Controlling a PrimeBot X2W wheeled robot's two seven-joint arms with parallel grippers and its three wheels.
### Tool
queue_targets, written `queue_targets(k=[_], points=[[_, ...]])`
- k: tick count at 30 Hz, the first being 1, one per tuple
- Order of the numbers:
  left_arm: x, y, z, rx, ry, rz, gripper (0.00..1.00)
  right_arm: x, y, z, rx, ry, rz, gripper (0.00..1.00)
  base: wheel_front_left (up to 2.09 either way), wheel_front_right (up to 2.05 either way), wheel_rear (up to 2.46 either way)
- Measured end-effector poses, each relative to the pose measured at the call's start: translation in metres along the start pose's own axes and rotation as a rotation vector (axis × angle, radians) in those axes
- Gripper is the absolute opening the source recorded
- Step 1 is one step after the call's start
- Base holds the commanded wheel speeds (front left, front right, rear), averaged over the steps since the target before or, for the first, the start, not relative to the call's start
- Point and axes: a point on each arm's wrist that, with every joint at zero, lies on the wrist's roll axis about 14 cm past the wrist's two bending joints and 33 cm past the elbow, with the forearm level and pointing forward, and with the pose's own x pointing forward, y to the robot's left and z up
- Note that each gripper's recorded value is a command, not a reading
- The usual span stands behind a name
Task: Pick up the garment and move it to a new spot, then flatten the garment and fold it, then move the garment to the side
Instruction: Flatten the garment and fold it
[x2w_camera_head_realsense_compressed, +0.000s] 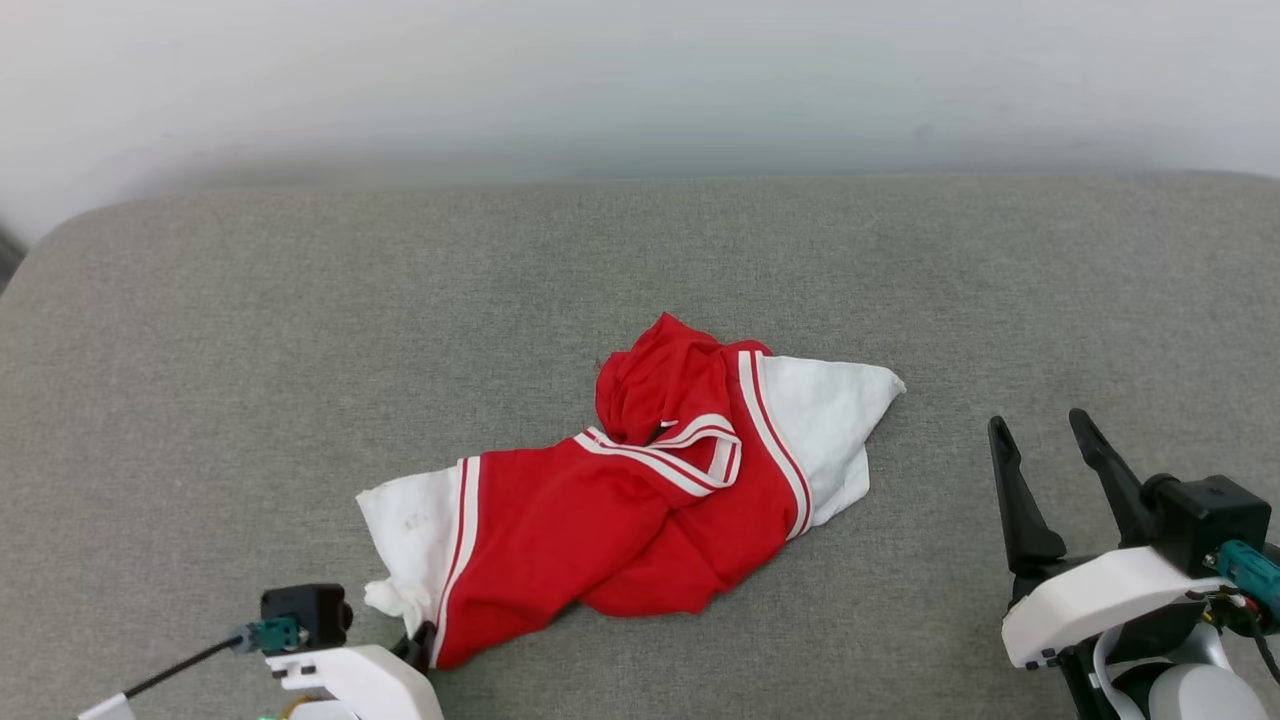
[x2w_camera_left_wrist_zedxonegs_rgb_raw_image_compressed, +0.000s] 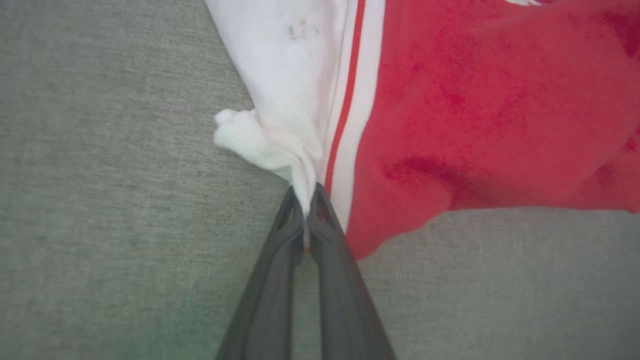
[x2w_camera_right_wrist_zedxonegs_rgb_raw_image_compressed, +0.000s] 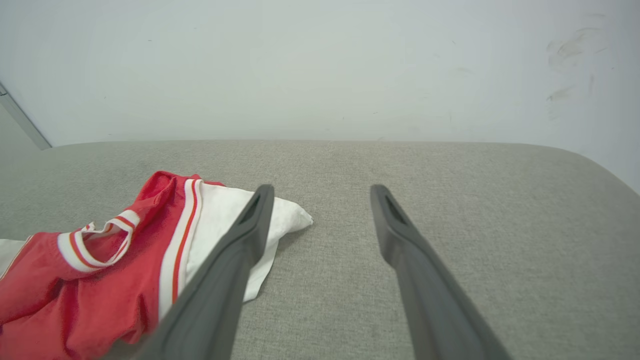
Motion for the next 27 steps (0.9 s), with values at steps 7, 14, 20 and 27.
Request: queue_targets(k=[7,14,20,27], points=[[-0.007,-0.009,0.012,0.018,-0.111,-0.02,1.0,-0.01,0.0,0.007,-0.014,-0.008,-0.004,1.0,0.0,0.0,0.0],[-0.025,-0.022,0.068,0.102,-0.374,-0.042,1.0,-0.029,-0.003,0.016,-0.022,-0.022,-0.018,1.0,0.0,0.0,0.0],[-0.044,-0.046,0.113,0.16,-0.603,-0.091,1.0,-0.039,-0.006,0.021,-0.023,-0.033,-0.033,1.0,0.0,0.0,0.0],[-0.056,-0.054,0.14,0.185,-0.763,-0.089,1.0,-0.038,-0.017,0.02,-0.014,-0.021,-0.061,1.0,0.0,0.0,0.0]])
